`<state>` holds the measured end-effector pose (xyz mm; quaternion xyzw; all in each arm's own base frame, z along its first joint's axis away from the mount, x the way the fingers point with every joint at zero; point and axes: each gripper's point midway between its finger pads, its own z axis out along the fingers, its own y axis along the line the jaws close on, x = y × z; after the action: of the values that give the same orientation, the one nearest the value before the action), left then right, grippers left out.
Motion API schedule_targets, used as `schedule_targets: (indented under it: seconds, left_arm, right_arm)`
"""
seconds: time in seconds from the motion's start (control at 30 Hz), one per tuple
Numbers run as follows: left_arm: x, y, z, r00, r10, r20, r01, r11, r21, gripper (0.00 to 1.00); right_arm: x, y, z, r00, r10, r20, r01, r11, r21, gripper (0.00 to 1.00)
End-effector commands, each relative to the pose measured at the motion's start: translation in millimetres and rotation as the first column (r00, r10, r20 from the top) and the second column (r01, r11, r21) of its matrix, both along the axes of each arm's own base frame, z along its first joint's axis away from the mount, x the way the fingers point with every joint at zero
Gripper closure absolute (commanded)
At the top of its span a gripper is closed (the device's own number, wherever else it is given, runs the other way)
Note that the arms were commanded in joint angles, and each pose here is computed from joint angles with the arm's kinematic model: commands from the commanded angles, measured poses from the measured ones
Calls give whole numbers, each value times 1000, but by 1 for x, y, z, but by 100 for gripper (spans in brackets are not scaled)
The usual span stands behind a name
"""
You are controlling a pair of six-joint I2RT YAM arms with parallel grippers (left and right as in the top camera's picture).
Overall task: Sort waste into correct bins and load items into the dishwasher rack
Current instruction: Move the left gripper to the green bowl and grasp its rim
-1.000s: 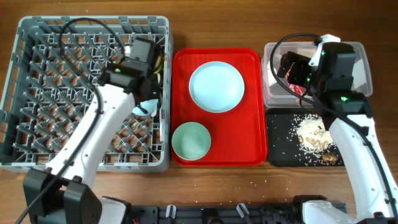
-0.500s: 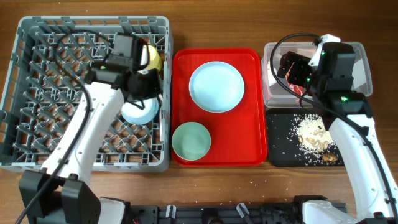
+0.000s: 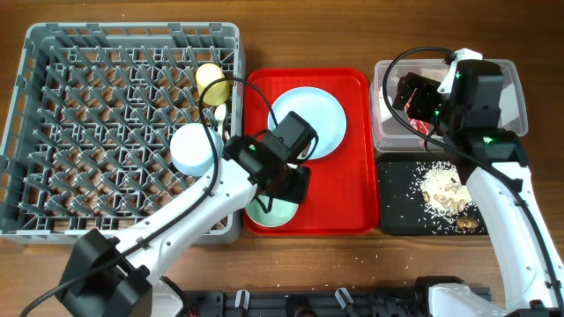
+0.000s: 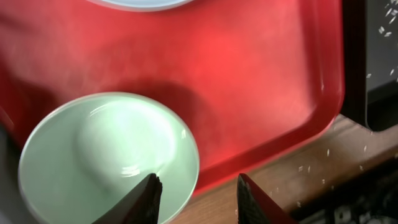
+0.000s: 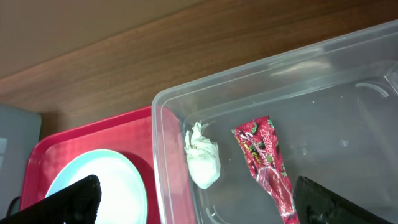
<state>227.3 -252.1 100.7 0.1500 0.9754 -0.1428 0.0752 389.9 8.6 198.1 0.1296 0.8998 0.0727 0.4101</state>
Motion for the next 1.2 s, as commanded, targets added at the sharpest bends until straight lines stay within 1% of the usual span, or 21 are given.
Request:
schedule_targets:
  seconds: [0.0,0.07,0.1,0.2,0.23,0.37,0.5,0.57,0.73,0.8,0.93,1.0,1.1,1.17]
  left_arm:
    - [-6,1,-17,1000,1,18,-1,999,42,60]
    - [-12,0,-26,1000,-15,-2,15,998,62,60]
    - [-13,-3,-27,1000,-23,-4,23,998,58,50]
    - [-19,-8,-27,999,-45,-10,46,998,51,54]
    - [-19,-9,-27,999,-45,-9,46,998,49,62]
    - [-22,-4,-34,999,-44,-18,45,997,65,70]
    - [-31,5,-49,998,-43,-45,47,995,90,70]
    - [-32,7,-53,998,-43,-44,47,995,90,68]
    - [-33,8,-63,998,-43,-36,46,996,80,68]
    - [-34,9,-65,998,-44,-38,47,995,83,71]
    - [-47,5,-70,996,-82,-45,86,992,91,73]
    - [-50,2,-72,994,-106,-24,108,989,104,74]
    - [-44,7,-73,993,-113,36,105,981,163,76]
    - [-42,8,-73,993,-109,51,99,980,170,79]
  right_arm:
    - [2,4,-1,1000,23,-4,-23,1000,-2,0]
    - [2,4,-1,1000,23,-3,-23,1000,-2,0]
    - [2,4,-1,1000,24,-4,-24,1000,-2,0]
    - [2,4,-1,1000,23,-4,-23,1000,-2,0]
    - [2,4,-1,1000,23,-4,-23,1000,-2,0]
    - [2,4,-1,1000,23,-4,-23,1000,-2,0]
    - [2,4,-1,1000,23,-4,-23,1000,-2,0]
    - [2,4,-1,1000,23,-4,-23,1000,-2,0]
    - [2,4,-1,1000,23,-4,-23,1000,-2,0]
    - [2,4,-1,1000,24,-4,-24,1000,-2,0]
    - [2,4,-1,1000,23,-4,-23,1000,-2,0]
    - [2,4,-1,1000,23,-4,-23,1000,-2,0]
    - [2,4,-1,1000,23,-4,-23,1000,-2,0]
    - [2,4,-1,1000,23,-4,-23,1000,-2,0]
